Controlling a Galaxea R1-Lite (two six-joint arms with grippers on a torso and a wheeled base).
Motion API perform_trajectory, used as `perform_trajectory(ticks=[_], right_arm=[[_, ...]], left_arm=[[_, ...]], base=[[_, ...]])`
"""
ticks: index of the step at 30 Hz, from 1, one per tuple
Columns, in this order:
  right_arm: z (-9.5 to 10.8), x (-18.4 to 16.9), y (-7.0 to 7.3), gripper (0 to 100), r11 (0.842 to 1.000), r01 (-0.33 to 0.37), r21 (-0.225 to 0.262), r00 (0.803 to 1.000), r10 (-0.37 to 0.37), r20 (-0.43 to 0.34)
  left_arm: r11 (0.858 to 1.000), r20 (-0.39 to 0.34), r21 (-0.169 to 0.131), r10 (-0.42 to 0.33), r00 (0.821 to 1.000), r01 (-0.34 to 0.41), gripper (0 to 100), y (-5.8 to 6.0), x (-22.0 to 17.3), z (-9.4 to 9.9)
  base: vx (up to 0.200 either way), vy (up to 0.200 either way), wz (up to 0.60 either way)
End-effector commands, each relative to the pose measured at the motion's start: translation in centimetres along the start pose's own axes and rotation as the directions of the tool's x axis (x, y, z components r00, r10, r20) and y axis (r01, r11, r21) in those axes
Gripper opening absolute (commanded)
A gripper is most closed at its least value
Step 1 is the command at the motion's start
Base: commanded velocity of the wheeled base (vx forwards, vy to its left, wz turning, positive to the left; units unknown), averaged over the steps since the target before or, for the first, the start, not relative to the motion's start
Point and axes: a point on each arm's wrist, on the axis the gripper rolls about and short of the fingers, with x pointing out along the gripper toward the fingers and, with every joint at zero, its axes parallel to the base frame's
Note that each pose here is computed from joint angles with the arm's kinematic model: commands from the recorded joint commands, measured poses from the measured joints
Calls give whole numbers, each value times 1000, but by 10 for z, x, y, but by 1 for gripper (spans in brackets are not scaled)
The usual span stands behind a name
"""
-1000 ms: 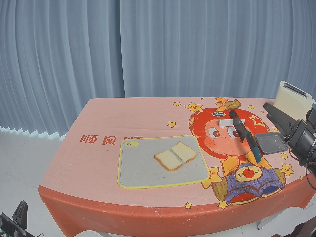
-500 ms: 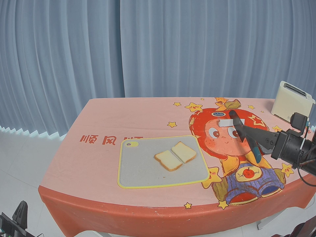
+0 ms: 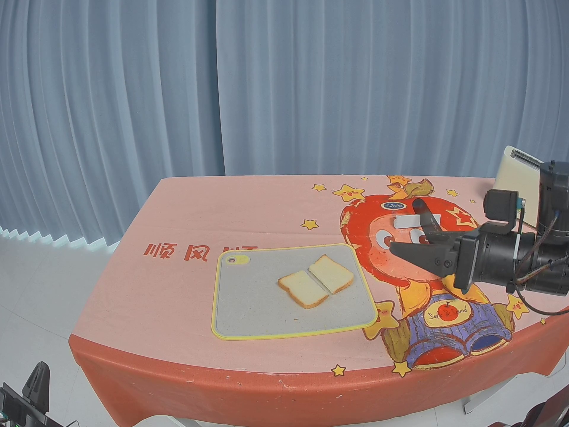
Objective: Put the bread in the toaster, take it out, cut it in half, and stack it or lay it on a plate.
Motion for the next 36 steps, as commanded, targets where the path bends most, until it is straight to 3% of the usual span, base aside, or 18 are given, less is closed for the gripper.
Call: perform_trajectory(ticks=[1,14,19,21,26,30,36], right_arm=[[3,18,0,100,1000,-6,2,1000,6,-29],[17,57,2,100,1000,1,-11,999,-2,-40],[12,70,-8,100,987,148,-60,980,-154,-124],[8,71,-10,100,985,157,-69,973,-167,-161],[6,80,-11,100,980,183,-85,966,-195,-170],[3,94,-13,100,961,245,-128,949,-265,-170],[1,110,-9,100,944,287,-165,936,-313,-162]], left_arm=[[1000,-1,0,0,1000,0,0,0,0,-5],[1000,-1,0,0,1000,0,0,0,0,-5],[1000,-1,0,0,1000,0,0,0,0,-5],[1000,-1,0,0,1000,0,0,0,0,-5],[1000,-1,0,0,1000,0,0,0,0,-5],[1000,-1,0,0,1000,0,0,0,0,-5],[1000,-1,0,0,1000,0,0,0,0,-5]], base=[[0,0,0],[0,0,0],[0,0,0],[0,0,0],[0,0,0],[0,0,0],[0,0,0]])
